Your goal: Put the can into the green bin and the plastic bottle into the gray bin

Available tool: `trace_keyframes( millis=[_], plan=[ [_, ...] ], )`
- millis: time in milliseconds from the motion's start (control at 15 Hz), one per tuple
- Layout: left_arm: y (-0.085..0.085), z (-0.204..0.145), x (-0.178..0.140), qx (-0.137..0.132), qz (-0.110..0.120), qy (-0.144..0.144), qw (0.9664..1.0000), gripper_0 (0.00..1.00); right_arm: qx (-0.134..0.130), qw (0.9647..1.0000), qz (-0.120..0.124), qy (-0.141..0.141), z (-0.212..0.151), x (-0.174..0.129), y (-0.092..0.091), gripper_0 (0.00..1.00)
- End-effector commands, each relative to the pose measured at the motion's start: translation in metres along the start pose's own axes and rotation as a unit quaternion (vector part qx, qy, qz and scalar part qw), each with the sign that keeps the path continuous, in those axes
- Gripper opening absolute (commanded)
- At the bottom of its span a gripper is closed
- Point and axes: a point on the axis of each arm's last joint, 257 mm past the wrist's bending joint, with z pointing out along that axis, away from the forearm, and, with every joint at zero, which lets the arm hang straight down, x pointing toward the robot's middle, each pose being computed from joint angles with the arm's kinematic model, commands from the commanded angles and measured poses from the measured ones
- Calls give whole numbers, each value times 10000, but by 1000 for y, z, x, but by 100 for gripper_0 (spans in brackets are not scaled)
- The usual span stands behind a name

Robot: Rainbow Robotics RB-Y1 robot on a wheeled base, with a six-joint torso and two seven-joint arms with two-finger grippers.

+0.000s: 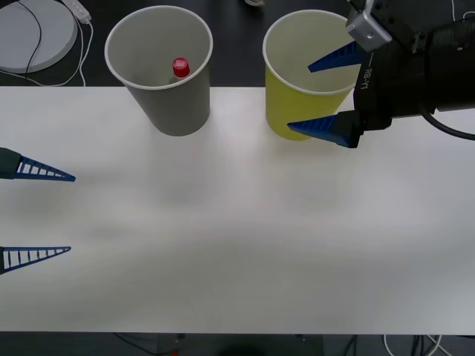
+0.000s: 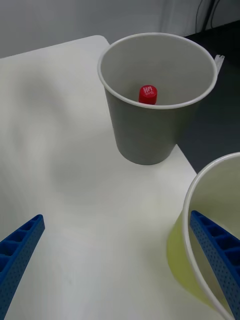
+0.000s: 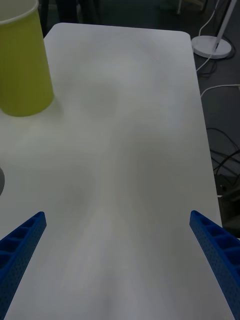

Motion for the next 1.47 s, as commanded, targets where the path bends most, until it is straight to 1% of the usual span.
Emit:
trace_keyframes(
  millis=[67,133,400,667,800,1067,1267,1467],
  plan=[
    [0,0,0,0,0,0,10000,100,-215,9996,32,-187,-12,18,12,100],
    [0,0,0,0,0,0,10000,100,-265,9993,15,-281,-18,26,18,100],
    [0,0,0,0,0,0,10000,100,-419,9979,-105,-473,-37,49,33,100],
    [0,0,0,0,0,0,10000,100,-426,9971,-159,-605,-59,74,45,100],
    [0,0,0,0,0,0,10000,100,-450,9970,-147,-615,-71,85,49,100],
    [0,0,0,0,0,0,10000,100,-767,9950,-237,-592,-94,105,53,100],
    [0,0,0,0,0,0,10000,100,-910,9936,-353,-563,-107,119,52,100],
    [0,0,0,0,0,0,10000,100,-1012,9933,-314,-467,-120,133,52,100]
  ],
)
